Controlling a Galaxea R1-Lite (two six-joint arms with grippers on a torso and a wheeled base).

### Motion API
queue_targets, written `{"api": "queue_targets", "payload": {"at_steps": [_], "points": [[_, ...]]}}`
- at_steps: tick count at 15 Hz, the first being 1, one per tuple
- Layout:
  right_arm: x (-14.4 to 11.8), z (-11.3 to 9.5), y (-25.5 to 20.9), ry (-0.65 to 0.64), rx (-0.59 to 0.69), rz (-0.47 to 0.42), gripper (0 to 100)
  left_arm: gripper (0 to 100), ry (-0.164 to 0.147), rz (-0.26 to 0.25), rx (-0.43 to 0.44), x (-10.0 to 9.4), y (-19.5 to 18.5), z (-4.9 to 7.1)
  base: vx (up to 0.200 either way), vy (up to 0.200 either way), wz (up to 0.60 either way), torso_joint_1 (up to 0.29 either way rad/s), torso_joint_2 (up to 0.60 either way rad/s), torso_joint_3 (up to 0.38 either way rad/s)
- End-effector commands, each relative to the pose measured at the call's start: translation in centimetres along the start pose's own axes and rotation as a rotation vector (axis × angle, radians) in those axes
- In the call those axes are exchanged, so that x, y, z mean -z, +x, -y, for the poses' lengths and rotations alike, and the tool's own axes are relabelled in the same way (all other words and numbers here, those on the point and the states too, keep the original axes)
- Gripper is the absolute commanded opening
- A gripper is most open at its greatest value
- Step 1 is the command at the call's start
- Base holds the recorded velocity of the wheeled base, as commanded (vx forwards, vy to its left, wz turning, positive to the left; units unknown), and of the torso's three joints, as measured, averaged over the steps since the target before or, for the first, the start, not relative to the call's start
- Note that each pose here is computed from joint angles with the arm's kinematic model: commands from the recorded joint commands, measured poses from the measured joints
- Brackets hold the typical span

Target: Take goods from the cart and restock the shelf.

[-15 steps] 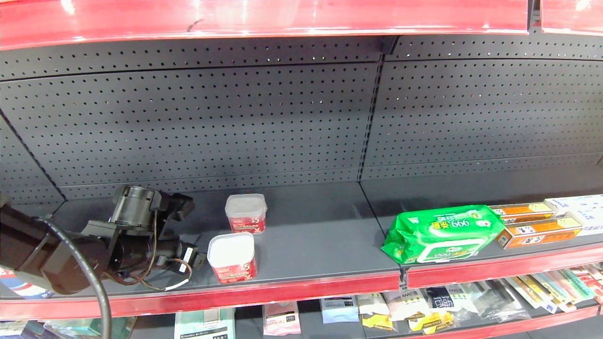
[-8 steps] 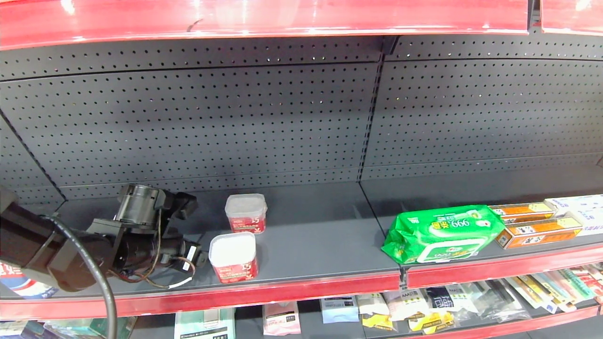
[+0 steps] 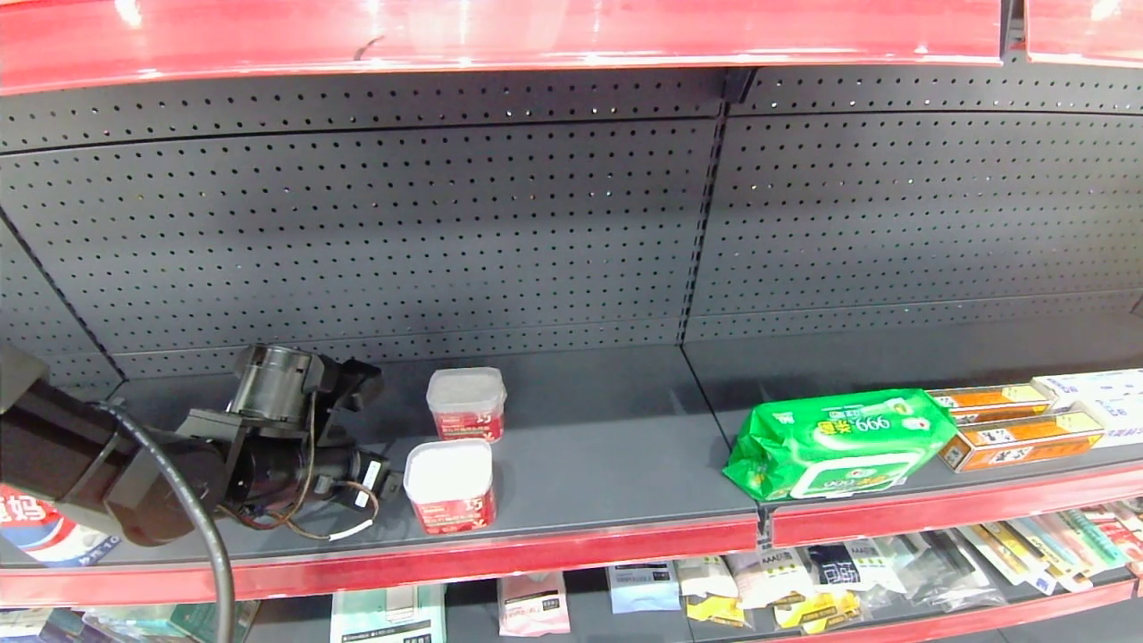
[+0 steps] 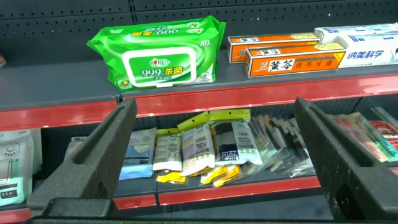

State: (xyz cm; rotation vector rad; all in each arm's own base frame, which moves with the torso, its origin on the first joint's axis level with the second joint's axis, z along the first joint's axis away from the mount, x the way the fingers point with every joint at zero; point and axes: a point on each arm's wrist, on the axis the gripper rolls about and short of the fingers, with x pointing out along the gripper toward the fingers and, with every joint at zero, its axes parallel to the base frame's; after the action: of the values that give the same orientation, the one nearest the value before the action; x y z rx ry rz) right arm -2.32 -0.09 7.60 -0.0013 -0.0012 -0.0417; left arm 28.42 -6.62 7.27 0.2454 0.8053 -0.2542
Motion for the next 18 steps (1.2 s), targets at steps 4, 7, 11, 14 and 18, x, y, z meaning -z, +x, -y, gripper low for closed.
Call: {"api": "queue_targets", "payload": {"at_steps": [4,7,11,14,18], "points": [[0.0,0.0,0.0,0.000,0.000,-0.001,100,100,0.010,0.000,0.009,-0.1,0.1,0.4,0.000,0.000,0.00,0.000,0.00,0.000],[0.0,0.0,0.0,0.000,0.000,-0.001,100,100,0.012,0.002,0.010,-0.1,0.0,0.5,0.000,0.000,0.00,0.000,0.00,0.000],[0.0,0.0,0.0,0.000,0.001,-0.001,100,100,0.014,0.002,0.012,-0.1,0.0,0.5,0.000,0.000,0.00,0.000,0.00,0.000],[0.0,0.0,0.0,0.000,0.000,-0.001,100,100,0.004,0.011,0.002,-0.1,-0.4,0.1,0.000,0.000,0.00,0.000,0.00,0.000],[0.0,0.0,0.0,0.000,0.001,-0.001,100,100,-0.099,0.119,-0.129,-0.4,-4.8,-4.2,0.000,0.000,0.00,0.000,0.00,0.000]]}}
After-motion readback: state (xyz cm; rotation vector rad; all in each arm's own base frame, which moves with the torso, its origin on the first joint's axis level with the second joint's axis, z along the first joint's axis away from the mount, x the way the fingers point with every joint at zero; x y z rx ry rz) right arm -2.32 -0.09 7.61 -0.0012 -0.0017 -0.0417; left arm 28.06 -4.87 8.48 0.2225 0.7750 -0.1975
